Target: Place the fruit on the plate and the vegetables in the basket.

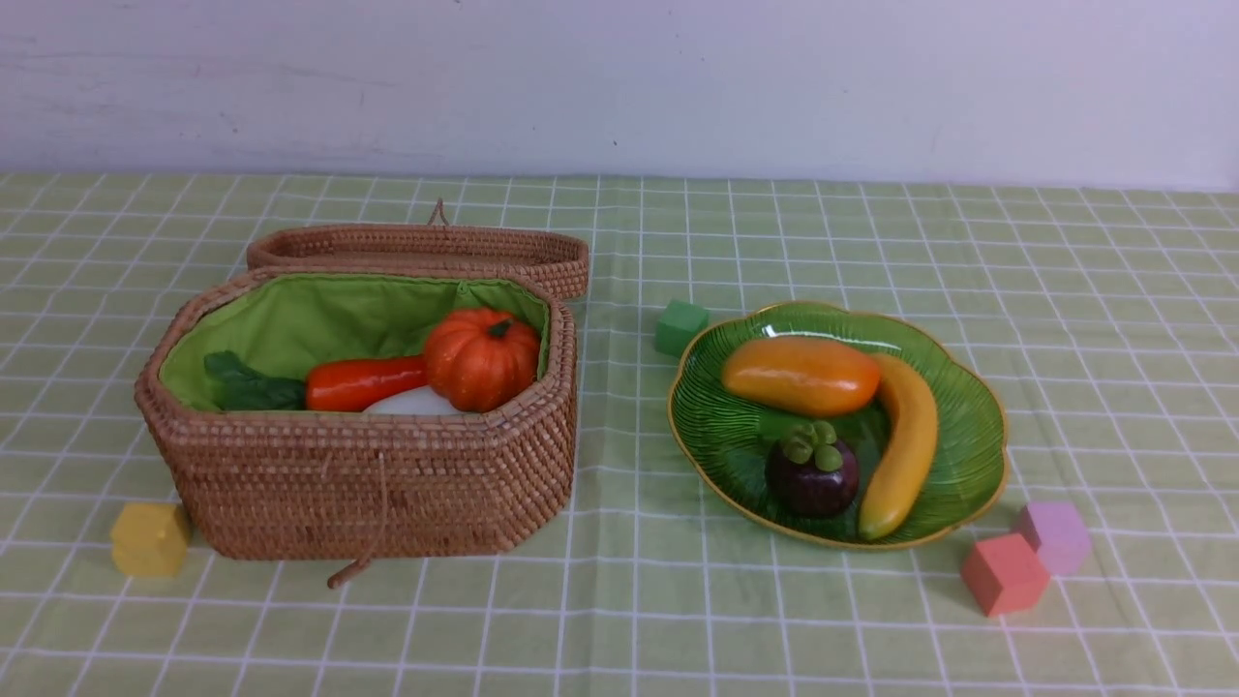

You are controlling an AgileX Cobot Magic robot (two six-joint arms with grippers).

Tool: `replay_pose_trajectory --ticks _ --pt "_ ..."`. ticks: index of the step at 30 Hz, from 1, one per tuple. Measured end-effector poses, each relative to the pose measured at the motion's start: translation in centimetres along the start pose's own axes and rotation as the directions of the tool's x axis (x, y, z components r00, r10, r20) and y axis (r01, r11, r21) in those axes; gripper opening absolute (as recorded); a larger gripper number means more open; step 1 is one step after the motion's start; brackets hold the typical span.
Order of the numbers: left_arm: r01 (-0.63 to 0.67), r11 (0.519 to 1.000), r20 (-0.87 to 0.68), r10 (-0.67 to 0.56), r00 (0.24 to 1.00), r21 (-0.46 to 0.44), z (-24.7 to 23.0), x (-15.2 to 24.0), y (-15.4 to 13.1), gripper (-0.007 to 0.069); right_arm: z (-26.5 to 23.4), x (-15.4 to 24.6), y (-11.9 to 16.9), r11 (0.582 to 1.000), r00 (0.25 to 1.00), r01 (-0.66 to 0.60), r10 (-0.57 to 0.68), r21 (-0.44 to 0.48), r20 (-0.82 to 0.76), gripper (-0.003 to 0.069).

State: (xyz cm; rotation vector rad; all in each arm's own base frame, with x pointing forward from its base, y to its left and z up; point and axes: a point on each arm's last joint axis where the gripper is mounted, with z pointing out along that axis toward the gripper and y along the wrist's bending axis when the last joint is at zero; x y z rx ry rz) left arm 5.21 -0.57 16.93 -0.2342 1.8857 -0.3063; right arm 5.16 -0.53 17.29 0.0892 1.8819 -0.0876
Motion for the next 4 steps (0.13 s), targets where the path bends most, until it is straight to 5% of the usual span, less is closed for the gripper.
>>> replay_pose_trajectory --ticks 4 --pt "0.0 1.0 0.0 0.0 1.0 0.0 0.0 0.0 0.0 0.0239 0.0 0.0 0.0 1.0 1.0 0.0 0.0 0.0 0.0 0.0106"
